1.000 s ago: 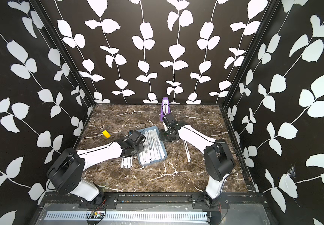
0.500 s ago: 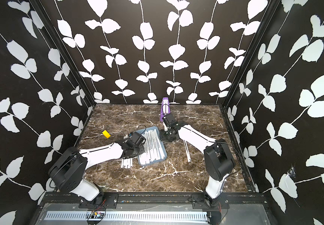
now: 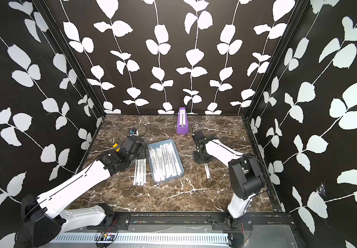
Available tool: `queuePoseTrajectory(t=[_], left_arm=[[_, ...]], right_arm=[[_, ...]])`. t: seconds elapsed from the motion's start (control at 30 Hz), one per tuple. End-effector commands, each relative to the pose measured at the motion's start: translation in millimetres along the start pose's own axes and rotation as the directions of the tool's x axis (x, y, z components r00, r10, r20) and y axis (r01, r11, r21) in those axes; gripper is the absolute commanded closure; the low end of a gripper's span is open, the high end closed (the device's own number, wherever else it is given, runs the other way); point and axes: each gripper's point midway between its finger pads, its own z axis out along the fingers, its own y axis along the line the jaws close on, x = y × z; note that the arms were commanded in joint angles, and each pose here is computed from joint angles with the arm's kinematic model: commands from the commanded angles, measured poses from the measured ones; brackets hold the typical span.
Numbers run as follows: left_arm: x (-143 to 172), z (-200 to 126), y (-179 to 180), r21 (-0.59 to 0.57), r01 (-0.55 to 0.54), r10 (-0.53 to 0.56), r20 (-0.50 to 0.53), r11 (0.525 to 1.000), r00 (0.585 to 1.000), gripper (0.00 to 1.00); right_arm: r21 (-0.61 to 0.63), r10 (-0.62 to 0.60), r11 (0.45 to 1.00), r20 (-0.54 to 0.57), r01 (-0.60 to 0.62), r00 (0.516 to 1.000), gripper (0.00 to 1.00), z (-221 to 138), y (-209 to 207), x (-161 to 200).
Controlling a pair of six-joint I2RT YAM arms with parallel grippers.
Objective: Put the straws into the storage box
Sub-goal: Pick up the straw from the center of the board.
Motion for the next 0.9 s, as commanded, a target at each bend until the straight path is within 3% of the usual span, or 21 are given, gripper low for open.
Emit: queuePoseTrajectory(t=[0.0, 0.13, 0.47, 0.7, 0.87], left_arm=[[14, 7, 14, 0.051, 0.029, -0.029, 0.001, 0.998, 1.000, 0.10], [17, 5, 18, 0.083, 0.066, -0.070, 0.048, 0.994, 0.996, 0.11], [31, 13, 18, 0.071, 0.066, -0.066, -0.003, 0.995, 0.998, 0.13], [34, 15, 19, 0.063, 0.070, -0.069, -0.013, 0.996, 0.997, 0.13], [35, 14, 25, 0.034, 0.057, -0.056, -0.018, 0.998, 0.998, 0.14]], right_arm=[[0.071, -0.028, 0.997, -0.028, 0.030, 0.999, 0.75, 13, -16, 4], [0.060, -0.030, 0.998, -0.035, 0.032, 0.999, 0.74, 21, -14, -2], [0.067, -0.026, 0.997, -0.070, 0.031, 0.997, 0.75, 43, -18, -3], [0.034, -0.025, 0.999, -0.083, 0.028, 0.996, 0.87, 49, -11, 2], [0.009, -0.047, 0.999, -0.041, 0.047, 0.998, 0.92, 28, 12, 2]])
